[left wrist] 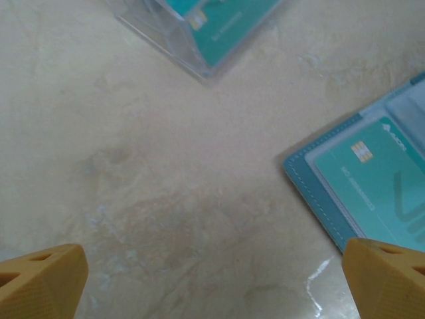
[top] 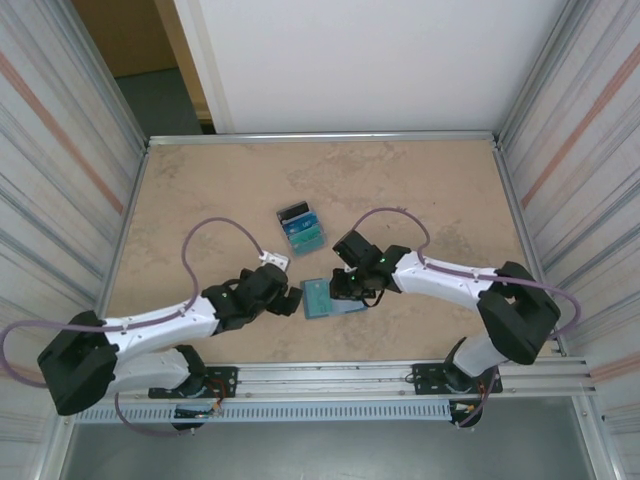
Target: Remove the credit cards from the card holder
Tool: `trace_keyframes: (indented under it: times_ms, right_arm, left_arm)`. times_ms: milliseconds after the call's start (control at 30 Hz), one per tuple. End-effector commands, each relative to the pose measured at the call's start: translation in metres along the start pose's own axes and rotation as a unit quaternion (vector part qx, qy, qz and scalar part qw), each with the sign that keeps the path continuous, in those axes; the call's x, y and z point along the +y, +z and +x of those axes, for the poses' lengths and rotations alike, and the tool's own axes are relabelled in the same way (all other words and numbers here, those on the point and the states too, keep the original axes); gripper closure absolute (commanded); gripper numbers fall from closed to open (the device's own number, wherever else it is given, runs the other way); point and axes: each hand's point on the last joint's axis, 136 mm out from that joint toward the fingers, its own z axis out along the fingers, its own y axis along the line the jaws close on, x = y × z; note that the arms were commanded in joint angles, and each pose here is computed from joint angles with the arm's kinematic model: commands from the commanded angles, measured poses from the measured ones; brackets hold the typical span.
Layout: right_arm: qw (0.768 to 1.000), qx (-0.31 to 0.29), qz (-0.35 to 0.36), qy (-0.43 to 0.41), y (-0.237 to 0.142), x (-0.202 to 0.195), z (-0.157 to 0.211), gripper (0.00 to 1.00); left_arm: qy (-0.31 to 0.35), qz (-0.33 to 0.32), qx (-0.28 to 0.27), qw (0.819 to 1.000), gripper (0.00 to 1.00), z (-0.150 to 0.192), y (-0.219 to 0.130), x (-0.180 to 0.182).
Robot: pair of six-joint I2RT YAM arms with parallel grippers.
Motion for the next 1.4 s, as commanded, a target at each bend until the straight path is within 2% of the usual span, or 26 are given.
trace_keyframes:
  times_ms: [0, 400, 1033, 1233, 1367]
  right_arm:
    - [0.999, 0.011, -0.033, 0.005, 0.007, 0.020, -0.001, 0.83]
    - [0.999, 0.037, -0.013, 0.023, 0.026, 0.007, 0.004, 0.85]
    - [0.996, 0.056, -0.029, 0.056, 0.041, -0.012, 0.006, 0.84]
    - [0.996, 0.059, -0.042, 0.060, 0.044, -0.012, 0.007, 0.83]
    - [0.993, 0.061, -0.078, 0.069, 0.044, -0.006, 0.007, 0.83]
  left_arm:
    - [0.004, -0.003, 0.000, 1.000, 0.01, 0.002, 0.006, -0.010]
    - [0.010, -0.003, 0.001, 1.000, 0.01, -0.001, 0.029, -0.025]
    - [0.041, -0.033, 0.060, 0.997, 0.01, 0.020, 0.038, -0.019]
    - [0.050, -0.038, 0.077, 0.995, 0.01, 0.026, 0.041, -0.018]
    - [0.053, -0.037, 0.081, 0.995, 0.01, 0.026, 0.040, -0.019]
